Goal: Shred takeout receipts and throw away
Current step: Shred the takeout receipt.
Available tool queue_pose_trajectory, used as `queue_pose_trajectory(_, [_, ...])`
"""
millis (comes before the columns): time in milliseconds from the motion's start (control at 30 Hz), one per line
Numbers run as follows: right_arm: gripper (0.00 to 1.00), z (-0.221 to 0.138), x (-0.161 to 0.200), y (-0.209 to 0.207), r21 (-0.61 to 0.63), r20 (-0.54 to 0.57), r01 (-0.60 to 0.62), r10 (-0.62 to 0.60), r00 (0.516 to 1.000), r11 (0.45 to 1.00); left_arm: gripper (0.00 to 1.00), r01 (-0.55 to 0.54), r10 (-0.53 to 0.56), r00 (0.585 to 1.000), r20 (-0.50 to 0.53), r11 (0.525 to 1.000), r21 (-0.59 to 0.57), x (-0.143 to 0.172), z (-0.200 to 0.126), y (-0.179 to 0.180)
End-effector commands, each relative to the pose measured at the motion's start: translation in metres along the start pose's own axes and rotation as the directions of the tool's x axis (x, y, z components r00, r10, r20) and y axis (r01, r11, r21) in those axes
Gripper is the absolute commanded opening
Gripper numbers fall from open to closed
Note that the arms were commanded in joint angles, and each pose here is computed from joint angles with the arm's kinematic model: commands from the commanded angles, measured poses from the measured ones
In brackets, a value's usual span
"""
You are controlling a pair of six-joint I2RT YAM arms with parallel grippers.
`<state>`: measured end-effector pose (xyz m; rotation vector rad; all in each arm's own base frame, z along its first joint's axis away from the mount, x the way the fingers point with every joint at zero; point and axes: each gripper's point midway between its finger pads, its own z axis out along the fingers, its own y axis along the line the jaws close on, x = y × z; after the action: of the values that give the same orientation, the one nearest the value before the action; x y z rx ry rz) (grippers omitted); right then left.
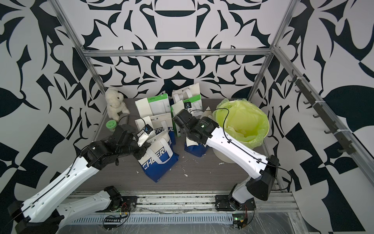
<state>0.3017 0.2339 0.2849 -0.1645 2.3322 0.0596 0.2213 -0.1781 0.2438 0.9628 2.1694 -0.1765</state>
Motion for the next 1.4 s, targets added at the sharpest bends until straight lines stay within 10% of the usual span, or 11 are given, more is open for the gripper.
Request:
queue_pose_trajectory(0, [0.0,-0.028,-0.02,-0.003,-0.061,0.051,-0.079,0.082,0.995,0.995,0.98,-0.04,0.046,0.999,0.015,0.963,-0.266,-0.013,-0.007,0.048])
queue_pose_trajectory(200, [0.0,-0.047,-0.03,-0.001,-0.118,0.059,-0.108,0.115,0.992,0.987,1.0,0.014,0.043,0.981,0.189,0.956,-0.292,-0.054,-0.037,0.056])
queue_pose_trajectory(500, [0.0,-0.077,-0.043,0.004,-0.22,0.051,-0.161,0.176,0.983,0.962,0.97,0.058,-0.067,0.947,0.314,0.998,0.037,-0.117,-0.066,0.008])
queue_pose_trajectory(767, [0.0,-0.096,-0.052,0.009,-0.288,0.039,-0.217,0.238,0.97,0.933,0.96,-0.062,0.032,0.948,0.316,0.994,0.085,-0.149,-0.035,-0.058])
queue_pose_trajectory(1367, [0.0,-0.102,-0.059,0.025,-0.364,0.008,-0.256,0.277,0.961,0.896,0.71,0.126,-0.14,0.904,0.404,0.99,0.061,-0.174,0.002,-0.067])
